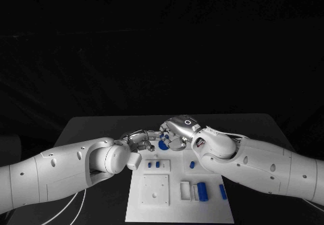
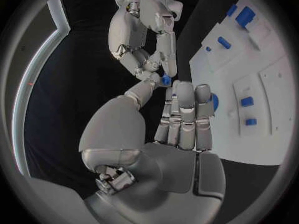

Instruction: Assemble the parts on the task board

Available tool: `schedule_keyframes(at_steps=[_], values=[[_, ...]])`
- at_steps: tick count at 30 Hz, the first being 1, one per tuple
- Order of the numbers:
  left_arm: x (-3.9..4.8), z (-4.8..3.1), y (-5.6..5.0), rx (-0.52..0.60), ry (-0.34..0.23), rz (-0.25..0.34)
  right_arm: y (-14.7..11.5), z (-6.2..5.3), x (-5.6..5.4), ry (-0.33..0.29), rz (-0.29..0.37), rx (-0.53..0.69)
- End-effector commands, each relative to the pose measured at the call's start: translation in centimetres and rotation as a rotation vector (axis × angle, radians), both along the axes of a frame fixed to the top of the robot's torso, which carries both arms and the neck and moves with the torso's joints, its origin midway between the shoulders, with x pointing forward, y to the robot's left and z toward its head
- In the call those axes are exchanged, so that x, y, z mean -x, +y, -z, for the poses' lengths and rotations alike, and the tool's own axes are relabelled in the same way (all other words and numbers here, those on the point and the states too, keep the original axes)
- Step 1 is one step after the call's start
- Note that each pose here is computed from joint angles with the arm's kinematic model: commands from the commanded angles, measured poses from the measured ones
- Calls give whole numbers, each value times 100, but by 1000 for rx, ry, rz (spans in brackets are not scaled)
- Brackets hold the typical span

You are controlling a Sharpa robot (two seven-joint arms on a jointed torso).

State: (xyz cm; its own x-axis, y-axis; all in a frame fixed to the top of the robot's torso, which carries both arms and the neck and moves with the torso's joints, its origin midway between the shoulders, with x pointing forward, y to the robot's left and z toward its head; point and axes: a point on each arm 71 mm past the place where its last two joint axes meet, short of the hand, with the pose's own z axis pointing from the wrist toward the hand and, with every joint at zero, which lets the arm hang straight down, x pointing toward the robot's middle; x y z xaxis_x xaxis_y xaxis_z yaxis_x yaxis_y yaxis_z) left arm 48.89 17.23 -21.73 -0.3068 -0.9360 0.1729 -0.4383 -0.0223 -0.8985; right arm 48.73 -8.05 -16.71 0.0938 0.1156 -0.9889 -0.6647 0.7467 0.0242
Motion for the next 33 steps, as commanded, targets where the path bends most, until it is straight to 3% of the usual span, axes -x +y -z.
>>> schedule_keyframes(at_steps=[1,21,33], values=[[19,-9,-49,-17,-5,30,11,7,-1,-2,1,18],[19,28,-5,-101,20,15,29,-5,15,-17,-2,19],[22,23,-21,-92,15,23,53,-1,20,-12,-6,23]])
